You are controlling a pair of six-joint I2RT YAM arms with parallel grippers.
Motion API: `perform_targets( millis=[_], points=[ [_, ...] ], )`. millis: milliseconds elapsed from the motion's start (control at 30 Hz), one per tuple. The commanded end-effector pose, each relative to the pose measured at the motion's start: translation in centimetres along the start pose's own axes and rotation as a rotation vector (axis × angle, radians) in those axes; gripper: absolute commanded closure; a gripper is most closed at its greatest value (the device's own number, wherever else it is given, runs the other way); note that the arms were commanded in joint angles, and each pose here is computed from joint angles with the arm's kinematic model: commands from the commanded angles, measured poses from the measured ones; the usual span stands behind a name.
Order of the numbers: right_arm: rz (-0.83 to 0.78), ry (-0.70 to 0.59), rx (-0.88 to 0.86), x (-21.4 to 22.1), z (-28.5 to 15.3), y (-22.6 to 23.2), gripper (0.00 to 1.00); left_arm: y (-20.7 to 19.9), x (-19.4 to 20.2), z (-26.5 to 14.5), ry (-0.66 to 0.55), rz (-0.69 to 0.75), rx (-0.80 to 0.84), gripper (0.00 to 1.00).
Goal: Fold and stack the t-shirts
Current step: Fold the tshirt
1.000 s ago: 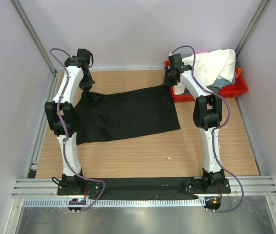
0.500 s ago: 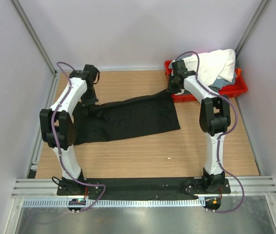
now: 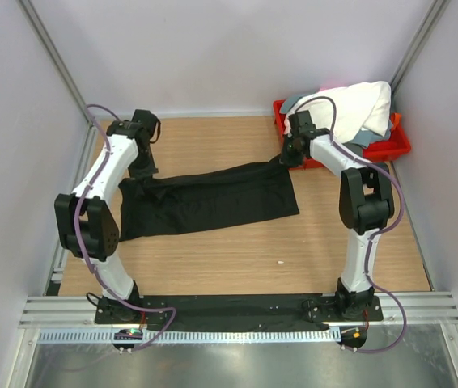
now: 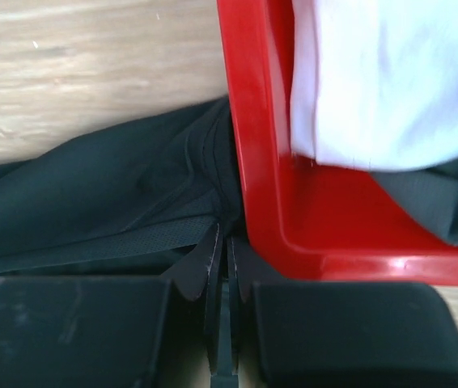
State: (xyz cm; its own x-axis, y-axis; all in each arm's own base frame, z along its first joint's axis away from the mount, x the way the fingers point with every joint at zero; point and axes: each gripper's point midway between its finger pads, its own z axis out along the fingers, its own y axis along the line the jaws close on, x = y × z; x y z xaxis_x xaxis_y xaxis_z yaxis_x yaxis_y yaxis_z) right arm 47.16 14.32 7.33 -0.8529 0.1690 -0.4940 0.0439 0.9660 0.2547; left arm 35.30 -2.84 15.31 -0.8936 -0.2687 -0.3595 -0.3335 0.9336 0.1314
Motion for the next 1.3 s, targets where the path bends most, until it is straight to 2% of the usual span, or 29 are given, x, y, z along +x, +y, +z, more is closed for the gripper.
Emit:
perform_targets(
  millis=[0, 100, 167, 200, 267, 300, 367, 467, 600, 767, 867, 1033, 1167, 1267],
  points=[
    [0.029, -0.061, -0.034, -1.0, -2.0, 0.7, 0.90, 1.0, 0.7, -0.6, -0.006, 0.007, -0.019, 1.00],
    [0.054, -0.045, 0.014, 0.5, -1.7, -0.5, 0.89, 1.4, 2.1, 0.2, 0.031, 0.021, -0.028, 0.99],
    [0.078, -0.034, 0.054, 1.3, -1.8, -1.3, 0.82, 1.3, 3.0, 0.3, 0.049, 0.027, -0.014, 0.90],
    [0.084, -0.027, 0.098, 2.0, -1.7, -2.4, 0.59, 1.4, 3.6, 0.4, 0.063, 0.033, -0.009, 0.83],
    [0.104, -0.032, 0.155, 2.6, -2.2, -3.5, 0.35, 1.6, 5.0, 0.5, 0.086, 0.042, 0.008, 0.65],
    [0.109, -0.029, 0.185, 3.1, -2.6, -4.2, 0.22, 1.8, 5.3, 0.4, 0.086, 0.044, 0.006, 0.51],
    [0.117, -0.080, 0.228, 2.4, -4.3, -4.9, 0.16, 2.6, 5.8, -0.1, 0.071, 0.040, -0.013, 0.44],
    [0.112, -0.120, 0.192, 1.5, -5.8, -4.1, 0.15, 3.0, 5.4, -0.8, 0.033, 0.010, -0.017, 0.42],
    [0.055, -0.182, 0.038, -0.6, -7.6, 0.0, 0.15, 2.2, 4.4, -1.1, -0.059, -0.087, 0.035, 0.43],
    [-0.052, -0.126, -0.114, -0.2, -5.7, 5.5, 0.16, 0.4, 4.9, 1.8, -0.039, -0.172, 0.069, 0.46],
    [-0.069, -0.079, -0.152, 0.5, -3.0, 6.7, 0.17, -0.5, 5.7, 4.5, 0.000, -0.197, 0.067, 0.49],
    [-0.082, 0.015, -0.099, 2.2, 1.8, 5.6, 0.19, -0.8, 6.8, 9.2, 0.040, -0.241, -0.014, 0.53],
    [-0.086, 0.043, -0.072, 4.5, 2.9, 5.1, 0.20, -1.0, 7.3, 11.9, 0.067, -0.241, -0.062, 0.58],
    [-0.113, 0.090, -0.009, 8.4, 3.3, 4.3, 0.20, -0.6, 7.8, 13.7, 0.085, -0.222, -0.120, 0.61]
  ],
)
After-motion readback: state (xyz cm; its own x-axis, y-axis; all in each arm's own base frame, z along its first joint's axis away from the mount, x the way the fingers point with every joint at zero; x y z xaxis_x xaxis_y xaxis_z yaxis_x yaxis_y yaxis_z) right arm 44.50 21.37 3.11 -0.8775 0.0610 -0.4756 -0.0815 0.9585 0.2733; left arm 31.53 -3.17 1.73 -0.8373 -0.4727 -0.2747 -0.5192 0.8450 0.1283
